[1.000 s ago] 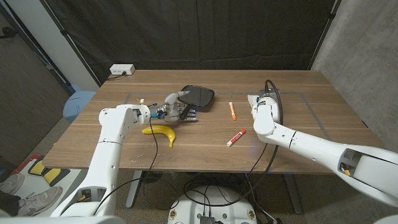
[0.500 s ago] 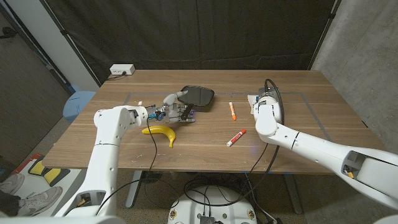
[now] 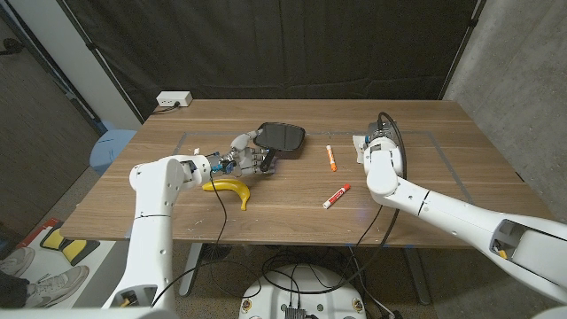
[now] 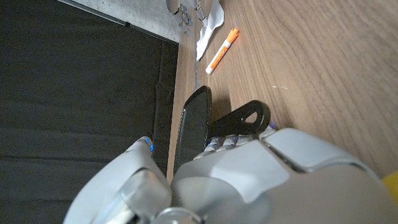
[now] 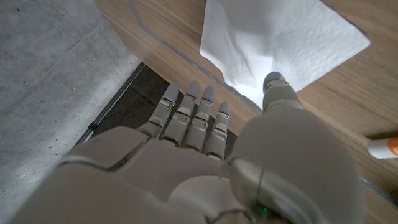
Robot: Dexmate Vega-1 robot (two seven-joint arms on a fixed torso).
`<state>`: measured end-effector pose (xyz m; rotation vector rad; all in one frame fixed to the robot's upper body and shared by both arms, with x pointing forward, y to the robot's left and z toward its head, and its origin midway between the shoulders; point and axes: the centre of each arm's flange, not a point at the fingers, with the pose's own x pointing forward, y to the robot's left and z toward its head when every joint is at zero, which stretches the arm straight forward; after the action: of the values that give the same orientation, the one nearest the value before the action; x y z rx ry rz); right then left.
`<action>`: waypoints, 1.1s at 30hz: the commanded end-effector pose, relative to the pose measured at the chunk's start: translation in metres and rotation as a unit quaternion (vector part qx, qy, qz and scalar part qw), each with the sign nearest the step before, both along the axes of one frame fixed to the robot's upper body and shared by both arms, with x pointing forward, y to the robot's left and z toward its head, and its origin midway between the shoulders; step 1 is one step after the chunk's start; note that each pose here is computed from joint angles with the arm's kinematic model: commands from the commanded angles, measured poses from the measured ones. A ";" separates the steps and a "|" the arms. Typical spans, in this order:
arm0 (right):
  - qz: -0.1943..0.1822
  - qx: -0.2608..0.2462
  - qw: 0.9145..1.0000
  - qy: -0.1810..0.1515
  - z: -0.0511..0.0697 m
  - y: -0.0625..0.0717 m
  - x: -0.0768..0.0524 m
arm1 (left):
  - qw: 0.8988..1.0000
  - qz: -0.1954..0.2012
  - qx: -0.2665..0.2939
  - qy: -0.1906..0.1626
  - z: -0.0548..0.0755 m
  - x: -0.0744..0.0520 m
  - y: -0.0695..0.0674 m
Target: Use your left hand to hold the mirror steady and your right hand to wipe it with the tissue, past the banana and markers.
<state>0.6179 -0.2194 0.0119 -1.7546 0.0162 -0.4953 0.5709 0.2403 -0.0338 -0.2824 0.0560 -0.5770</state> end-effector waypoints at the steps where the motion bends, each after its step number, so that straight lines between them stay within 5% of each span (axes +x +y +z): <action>1: 0.026 -0.010 0.998 -0.049 0.003 0.000 -0.007 | 0.997 0.072 -0.022 -0.034 -0.005 -0.027 0.003; 6: 0.030 -0.012 0.998 -0.055 0.004 0.001 -0.008 | 0.989 0.121 -0.026 -0.076 -0.005 -0.040 0.007; 11: 0.036 -0.014 0.997 -0.067 0.006 0.004 -0.011 | 0.969 0.189 -0.023 -0.156 -0.002 -0.049 0.012; 14: 0.038 -0.010 0.996 -0.074 0.008 0.005 -0.013 | 0.946 0.239 -0.021 -0.218 0.001 -0.052 0.014; 19: 0.054 0.024 0.995 -0.085 0.014 0.005 -0.020 | 0.891 0.312 -0.016 -0.329 0.004 -0.059 0.015; 24: 0.082 0.072 0.989 -0.100 0.021 0.002 -0.030 | 0.850 0.353 -0.010 -0.391 0.008 -0.064 0.014; 28: 0.121 0.125 0.978 -0.111 0.027 -0.003 -0.038 | 0.818 0.370 0.002 -0.439 0.011 -0.062 0.014; 33: 0.170 0.189 0.959 -0.126 0.031 -0.010 -0.044 | 0.794 0.361 0.012 -0.490 0.016 -0.052 0.015</action>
<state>0.5895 -0.2187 0.0313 -1.5280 -0.2332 -0.5083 0.5613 0.2570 -0.0877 -0.0708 -0.3402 0.0356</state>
